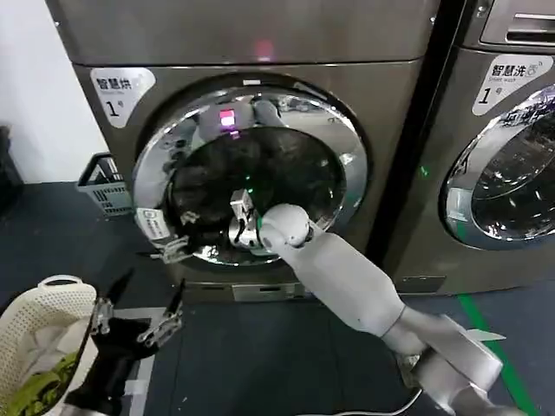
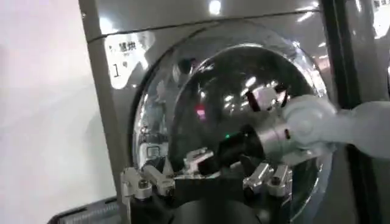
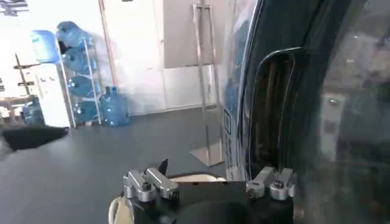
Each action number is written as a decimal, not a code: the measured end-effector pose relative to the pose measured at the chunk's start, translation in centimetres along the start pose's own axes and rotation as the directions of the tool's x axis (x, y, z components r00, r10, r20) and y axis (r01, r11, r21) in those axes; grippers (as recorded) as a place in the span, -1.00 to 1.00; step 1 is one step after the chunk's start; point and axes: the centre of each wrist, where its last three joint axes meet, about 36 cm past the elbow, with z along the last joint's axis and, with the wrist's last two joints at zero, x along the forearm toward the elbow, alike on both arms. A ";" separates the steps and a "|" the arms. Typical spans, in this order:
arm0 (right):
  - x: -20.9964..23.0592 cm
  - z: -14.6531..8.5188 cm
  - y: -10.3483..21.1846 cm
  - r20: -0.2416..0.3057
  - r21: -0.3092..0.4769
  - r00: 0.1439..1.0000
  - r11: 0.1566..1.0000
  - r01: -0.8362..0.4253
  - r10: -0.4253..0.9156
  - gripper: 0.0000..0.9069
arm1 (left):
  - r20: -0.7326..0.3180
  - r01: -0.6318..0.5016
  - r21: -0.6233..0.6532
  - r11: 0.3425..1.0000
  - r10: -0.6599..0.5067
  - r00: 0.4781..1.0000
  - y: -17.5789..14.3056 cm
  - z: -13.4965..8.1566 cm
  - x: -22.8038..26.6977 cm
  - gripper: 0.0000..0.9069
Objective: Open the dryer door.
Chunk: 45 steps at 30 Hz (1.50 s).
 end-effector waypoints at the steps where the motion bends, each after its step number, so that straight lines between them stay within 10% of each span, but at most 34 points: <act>1: 0.0 -0.2 0.2 0.001 0.005 1.000 1.000 0.005 -0.005 1.00 | -0.014 0.003 -0.007 1.000 -0.003 1.000 0.2 0.0 0.2 1.00; 18: 1.0 -1.1 3.9 0.005 0.021 0.996 0.996 0.092 -0.092 1.00 | -0.038 0.194 -0.155 0.969 -0.202 0.979 6.0 -1.2 1.8 1.00; 45: 9.1 0.7 10.5 -0.031 0.020 0.985 0.985 0.170 -0.170 1.00 | 0.012 0.191 -0.151 0.970 -0.192 0.981 9.4 0.8 -0.2 1.00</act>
